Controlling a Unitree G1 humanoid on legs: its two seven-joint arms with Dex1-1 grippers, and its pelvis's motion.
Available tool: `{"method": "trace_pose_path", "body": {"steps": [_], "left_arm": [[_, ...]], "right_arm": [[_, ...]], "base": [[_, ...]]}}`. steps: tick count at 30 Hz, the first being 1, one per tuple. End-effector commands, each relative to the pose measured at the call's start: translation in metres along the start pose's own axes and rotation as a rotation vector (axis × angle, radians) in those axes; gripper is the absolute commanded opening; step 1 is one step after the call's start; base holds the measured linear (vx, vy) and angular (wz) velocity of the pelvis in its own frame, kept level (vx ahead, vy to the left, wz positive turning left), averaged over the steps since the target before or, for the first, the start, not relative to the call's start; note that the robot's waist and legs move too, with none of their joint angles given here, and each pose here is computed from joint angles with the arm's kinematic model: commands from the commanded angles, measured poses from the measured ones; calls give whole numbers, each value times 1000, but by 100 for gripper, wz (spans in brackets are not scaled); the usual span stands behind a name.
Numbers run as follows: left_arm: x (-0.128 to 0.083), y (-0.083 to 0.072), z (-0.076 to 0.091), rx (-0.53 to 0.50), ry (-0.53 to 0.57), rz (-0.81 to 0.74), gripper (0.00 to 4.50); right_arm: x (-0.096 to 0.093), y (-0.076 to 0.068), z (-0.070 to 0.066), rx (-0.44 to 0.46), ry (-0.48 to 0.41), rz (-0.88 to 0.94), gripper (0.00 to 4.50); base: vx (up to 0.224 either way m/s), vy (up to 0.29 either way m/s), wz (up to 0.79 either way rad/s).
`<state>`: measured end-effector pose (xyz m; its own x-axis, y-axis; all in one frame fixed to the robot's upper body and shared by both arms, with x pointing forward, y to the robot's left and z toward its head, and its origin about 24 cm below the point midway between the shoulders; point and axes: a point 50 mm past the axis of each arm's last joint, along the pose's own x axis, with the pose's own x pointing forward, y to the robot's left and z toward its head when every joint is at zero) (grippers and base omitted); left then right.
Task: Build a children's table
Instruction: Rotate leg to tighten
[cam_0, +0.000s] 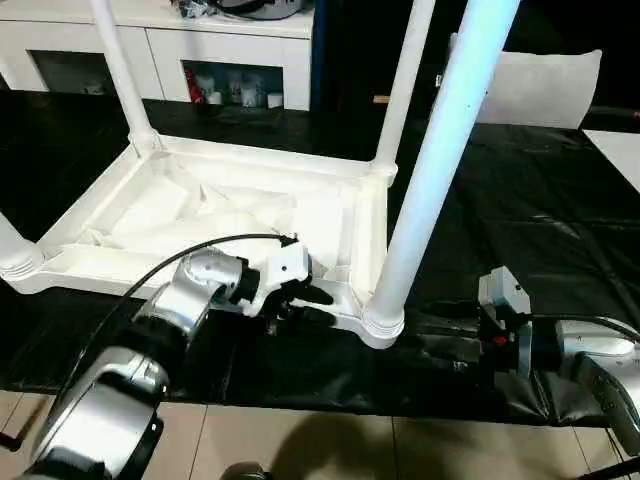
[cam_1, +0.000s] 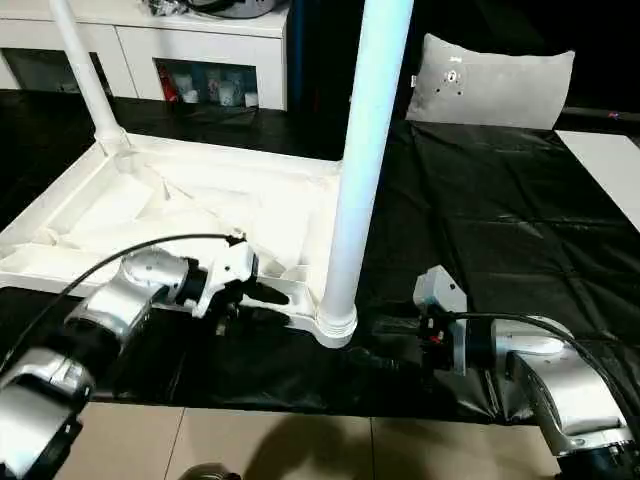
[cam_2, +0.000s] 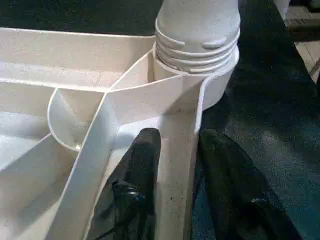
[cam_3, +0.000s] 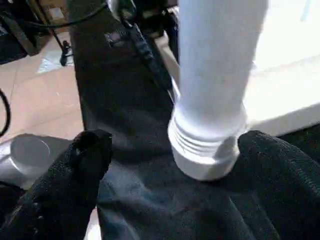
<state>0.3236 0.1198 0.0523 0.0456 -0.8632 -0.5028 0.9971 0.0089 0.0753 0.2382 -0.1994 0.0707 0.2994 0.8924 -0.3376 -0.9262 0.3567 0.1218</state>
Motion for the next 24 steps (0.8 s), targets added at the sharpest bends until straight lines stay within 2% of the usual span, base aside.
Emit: {"method": "trace_pose_path", "body": {"steps": [1,6,11,13,16,18,20,24], "left_arm": [[0,2,0,22,44,-16,109],[-5,3,-6,21,103,-46,71],[-7,5,-5,17,93,-51,17],[-7,5,-5,23,96,-60,7],[-8,5,-5,39,110,-69,7],[-8,4,-5,59,125,-79,2],[-8,4,-3,71,119,-96,0],[-7,3,0,82,105,-112,0]], "right_arm": [[-5,0,3,-9,3,-4,450],[-5,0,3,-5,4,-3,450],[-3,0,4,-7,1,-12,450],[-2,-5,6,16,-7,-37,450],[3,-13,11,15,-38,-69,450],[8,-20,14,9,-63,-92,433],[14,-26,16,7,-61,-79,413],[20,-28,16,3,-40,-27,382]], "base": [[0,0,0],[0,0,0],[0,0,0],[0,0,0],[0,0,0],[0,0,0],[0,0,0],[0,0,0]]}}
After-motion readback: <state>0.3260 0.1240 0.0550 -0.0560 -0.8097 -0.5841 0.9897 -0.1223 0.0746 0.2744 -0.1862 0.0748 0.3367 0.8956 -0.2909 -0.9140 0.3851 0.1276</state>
